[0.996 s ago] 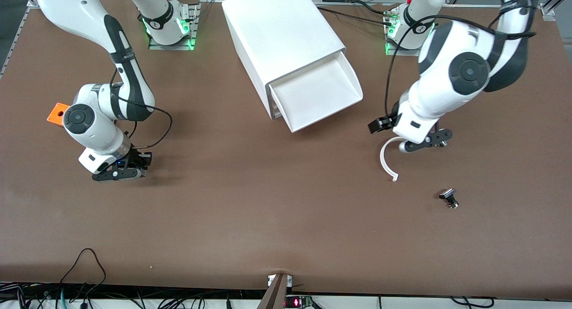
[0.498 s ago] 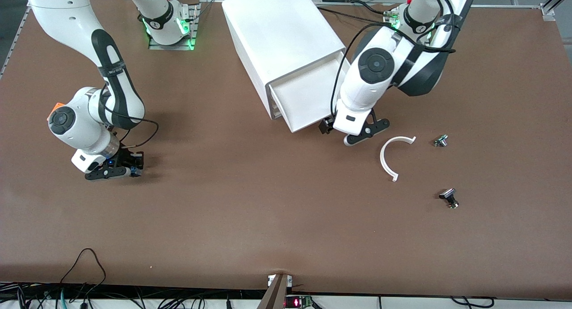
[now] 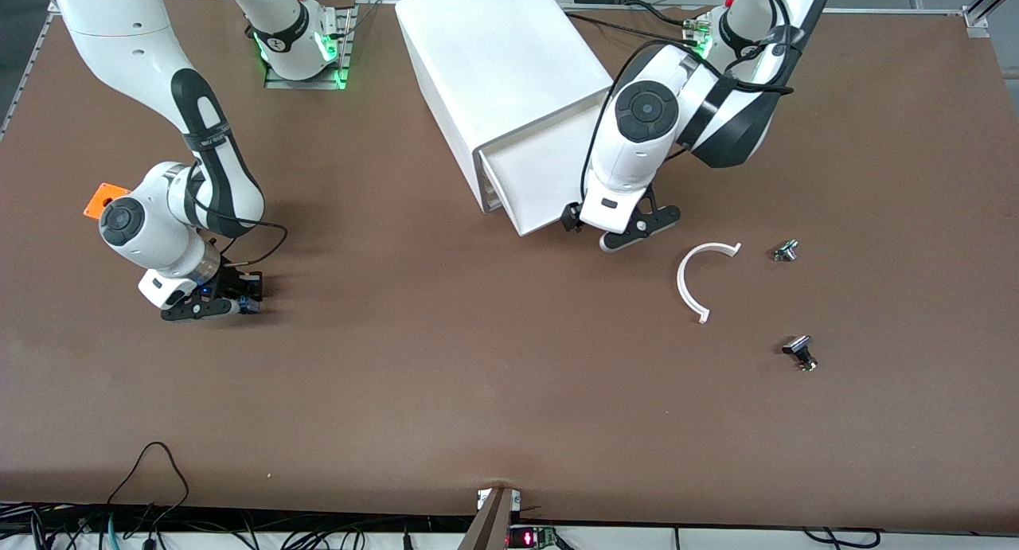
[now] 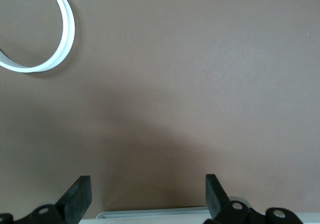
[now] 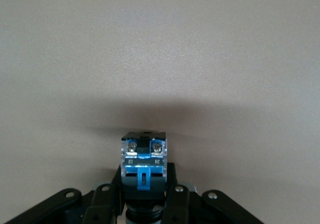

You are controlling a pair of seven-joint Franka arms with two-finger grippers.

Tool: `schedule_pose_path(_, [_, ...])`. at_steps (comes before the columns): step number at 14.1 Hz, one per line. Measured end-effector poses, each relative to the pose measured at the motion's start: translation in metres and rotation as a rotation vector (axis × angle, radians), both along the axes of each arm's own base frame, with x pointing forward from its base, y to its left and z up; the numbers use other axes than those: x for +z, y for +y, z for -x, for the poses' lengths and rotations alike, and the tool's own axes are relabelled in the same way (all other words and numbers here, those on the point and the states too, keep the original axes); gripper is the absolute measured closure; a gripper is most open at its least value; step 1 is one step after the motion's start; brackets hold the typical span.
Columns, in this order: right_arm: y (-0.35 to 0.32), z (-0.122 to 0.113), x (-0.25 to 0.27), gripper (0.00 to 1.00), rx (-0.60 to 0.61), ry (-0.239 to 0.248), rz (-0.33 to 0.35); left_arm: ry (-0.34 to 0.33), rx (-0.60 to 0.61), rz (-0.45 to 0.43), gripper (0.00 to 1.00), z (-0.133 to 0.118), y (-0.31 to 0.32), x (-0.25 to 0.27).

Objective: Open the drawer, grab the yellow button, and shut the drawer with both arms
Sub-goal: 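Lower the button onto the table with the right gripper and release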

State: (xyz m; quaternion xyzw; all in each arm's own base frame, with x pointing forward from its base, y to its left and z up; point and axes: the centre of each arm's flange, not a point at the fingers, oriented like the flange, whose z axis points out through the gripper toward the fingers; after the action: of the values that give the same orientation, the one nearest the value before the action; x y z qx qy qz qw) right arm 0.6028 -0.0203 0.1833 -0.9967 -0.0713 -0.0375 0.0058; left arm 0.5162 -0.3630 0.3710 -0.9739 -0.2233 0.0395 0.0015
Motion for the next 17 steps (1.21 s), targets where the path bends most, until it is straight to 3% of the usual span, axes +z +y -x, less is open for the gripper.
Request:
schedule_pose_path(4, [0.001,-0.003,0.003,0.36,0.002,-0.011,-0.001,0.009,0.018,0.0,0.0,0.011,-0.011,-0.002])
schedule_pose_path(6, [0.004,-0.009,0.012,0.32,0.006,-0.031,-0.003,0.042,-0.01,-0.01,0.0,0.034,-0.031,-0.001])
schedule_pose_path(9, [0.014,-0.018,0.046,0.02,0.018,-0.078,-0.023,0.081,-0.054,-0.024,0.0,0.077,-0.067,0.008])
schedule_pose_path(13, [0.019,-0.02,0.101,0.0,0.025,-0.11,-0.06,0.099,-0.101,-0.029,0.0,0.103,-0.085,0.008])
schedule_pose_path(17, [0.028,-0.022,0.159,0.0,0.055,-0.093,-0.107,0.101,-0.108,-0.03,0.0,0.106,-0.087,0.008])
